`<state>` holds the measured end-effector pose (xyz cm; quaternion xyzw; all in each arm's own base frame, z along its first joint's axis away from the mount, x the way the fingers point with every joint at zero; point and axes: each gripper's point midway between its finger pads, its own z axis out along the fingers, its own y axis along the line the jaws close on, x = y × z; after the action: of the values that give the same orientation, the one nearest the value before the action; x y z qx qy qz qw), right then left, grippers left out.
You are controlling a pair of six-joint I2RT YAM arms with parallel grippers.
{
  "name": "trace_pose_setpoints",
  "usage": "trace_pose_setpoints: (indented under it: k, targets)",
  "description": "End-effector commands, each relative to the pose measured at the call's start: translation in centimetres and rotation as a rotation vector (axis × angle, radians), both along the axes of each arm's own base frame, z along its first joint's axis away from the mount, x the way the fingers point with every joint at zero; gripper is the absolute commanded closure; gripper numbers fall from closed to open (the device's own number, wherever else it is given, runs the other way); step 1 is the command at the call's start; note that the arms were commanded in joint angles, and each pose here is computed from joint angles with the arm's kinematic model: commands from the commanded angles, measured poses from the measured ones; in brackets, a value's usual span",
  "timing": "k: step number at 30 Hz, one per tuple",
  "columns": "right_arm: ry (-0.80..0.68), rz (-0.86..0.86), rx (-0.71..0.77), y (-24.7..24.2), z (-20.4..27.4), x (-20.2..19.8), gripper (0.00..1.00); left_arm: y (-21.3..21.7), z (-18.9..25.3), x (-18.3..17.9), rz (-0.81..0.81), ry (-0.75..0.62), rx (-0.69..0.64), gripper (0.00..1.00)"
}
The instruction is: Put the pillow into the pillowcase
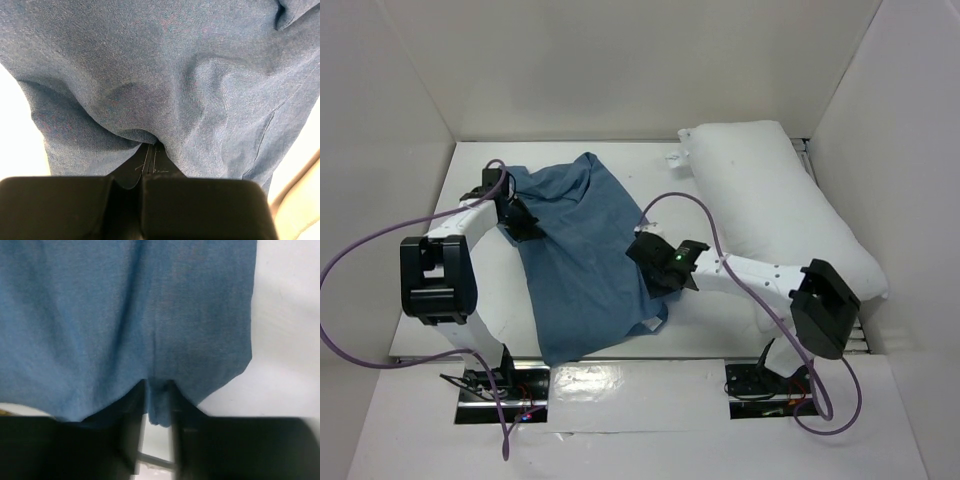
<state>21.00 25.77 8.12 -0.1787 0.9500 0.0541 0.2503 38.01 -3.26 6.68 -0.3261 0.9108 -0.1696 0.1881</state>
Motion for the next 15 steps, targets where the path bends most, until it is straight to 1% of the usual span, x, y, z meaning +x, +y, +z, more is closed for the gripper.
trace_pose_setpoints:
  k: [1, 2, 4, 5, 6, 8, 12, 15]
  targets:
    - [-0.057, -0.032, 0.01, 0.9, 0.5, 1.3, 0.75, 0.2, 2.3, 0.5, -0.011, -0.06, 0.018, 1.0]
    - [-0.064, -0.028, -0.015, 0.5, 0.7, 1.4, 0.9, 0.3, 2.6, 0.3, -0.007, -0.06, 0.026, 1.0]
    - [-0.12, -0.022, 0.019, 0.9, 3.0, 2.2, 0.98, 0.3, 3.3, 0.4, -0.007, -0.074, 0.028, 1.0]
    - [-0.132, -0.01, -0.005, 0.6, 3.4, 2.4, 1.0, 0.4, 3.7, 0.7, -0.007, -0.085, 0.029, 1.0]
    - [-0.146, -0.022, 0.014, 0.6, 4.2, 2.9, 1.0, 0.4, 3.7, 0.7, -0.007, -0.085, 0.029, 1.0]
    - [-0.176, -0.03, -0.01, -0.1, 5.0, 3.3, 1.0, 0.6, 4.3, 1.0, -0.001, -0.102, 0.039, 1.0]
    - [-0.202, -0.032, -0.001, -0.2, 6.0, 3.5, 1.0, 0.7, 4.5, 0.8, 0.003, -0.103, 0.048, 1.0]
    - [-0.232, -0.079, 0.018, -1.1, 6.9, 3.8, 1.0, 0.9, 4.5, 0.8, 0.008, -0.102, 0.056, 1.0]
